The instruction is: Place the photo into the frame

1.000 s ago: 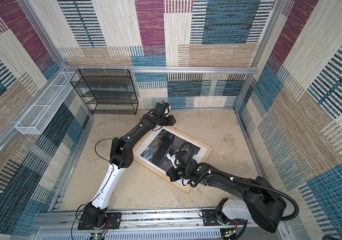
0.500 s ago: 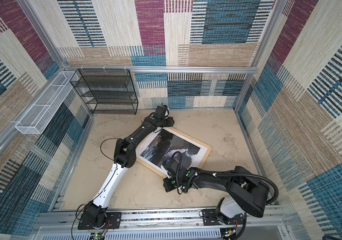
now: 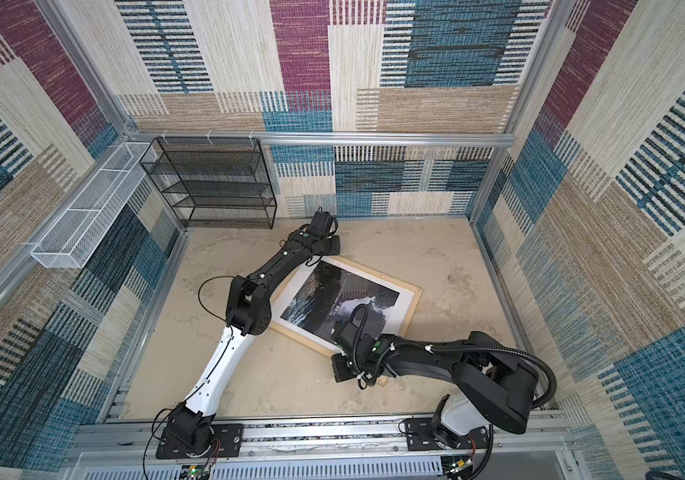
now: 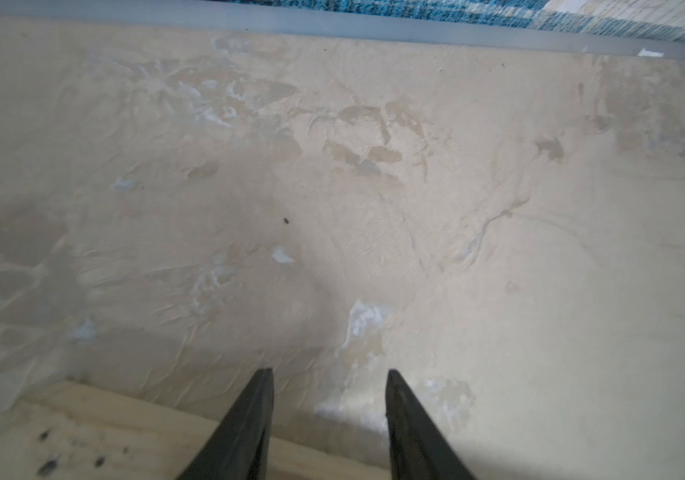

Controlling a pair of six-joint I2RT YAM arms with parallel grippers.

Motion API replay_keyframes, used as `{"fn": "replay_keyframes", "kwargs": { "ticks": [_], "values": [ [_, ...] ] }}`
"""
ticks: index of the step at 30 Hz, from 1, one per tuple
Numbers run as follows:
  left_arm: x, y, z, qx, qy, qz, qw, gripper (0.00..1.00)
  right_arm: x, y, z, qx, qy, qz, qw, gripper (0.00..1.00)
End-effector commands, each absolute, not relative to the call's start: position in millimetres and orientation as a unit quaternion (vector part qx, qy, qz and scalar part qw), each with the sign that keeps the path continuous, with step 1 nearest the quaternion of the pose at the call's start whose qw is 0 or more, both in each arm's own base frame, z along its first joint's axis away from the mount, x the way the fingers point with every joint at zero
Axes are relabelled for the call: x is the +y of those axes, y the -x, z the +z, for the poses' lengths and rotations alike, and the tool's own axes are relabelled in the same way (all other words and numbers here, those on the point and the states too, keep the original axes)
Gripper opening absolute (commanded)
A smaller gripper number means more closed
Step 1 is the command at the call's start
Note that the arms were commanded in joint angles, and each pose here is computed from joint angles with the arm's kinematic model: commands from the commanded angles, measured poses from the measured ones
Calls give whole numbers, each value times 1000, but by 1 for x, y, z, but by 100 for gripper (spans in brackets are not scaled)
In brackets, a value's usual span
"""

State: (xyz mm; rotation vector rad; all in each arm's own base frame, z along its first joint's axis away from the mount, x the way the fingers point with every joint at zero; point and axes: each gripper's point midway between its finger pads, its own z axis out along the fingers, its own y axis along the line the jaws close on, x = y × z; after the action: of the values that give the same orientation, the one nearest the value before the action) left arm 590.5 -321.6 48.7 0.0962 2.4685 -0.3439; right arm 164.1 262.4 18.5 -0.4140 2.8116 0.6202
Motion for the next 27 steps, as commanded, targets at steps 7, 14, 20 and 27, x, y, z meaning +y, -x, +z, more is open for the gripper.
{"fn": "replay_keyframes", "kwargs": {
  "ticks": [7,14,20,27],
  "values": [
    [-272,-523,15,978,-68,-31,193,43,202,-190,4,983,37,127,127,26],
    [-255,-485,14,984,-90,-23,150,41,186,-218,13,979,-11,133,153,48],
    [-230,-451,21,987,-96,-9,129,39,164,-243,23,973,-42,138,180,64],
    [-211,-416,31,988,-86,-13,125,39,149,-266,42,960,-66,166,213,80]
  ]
}}
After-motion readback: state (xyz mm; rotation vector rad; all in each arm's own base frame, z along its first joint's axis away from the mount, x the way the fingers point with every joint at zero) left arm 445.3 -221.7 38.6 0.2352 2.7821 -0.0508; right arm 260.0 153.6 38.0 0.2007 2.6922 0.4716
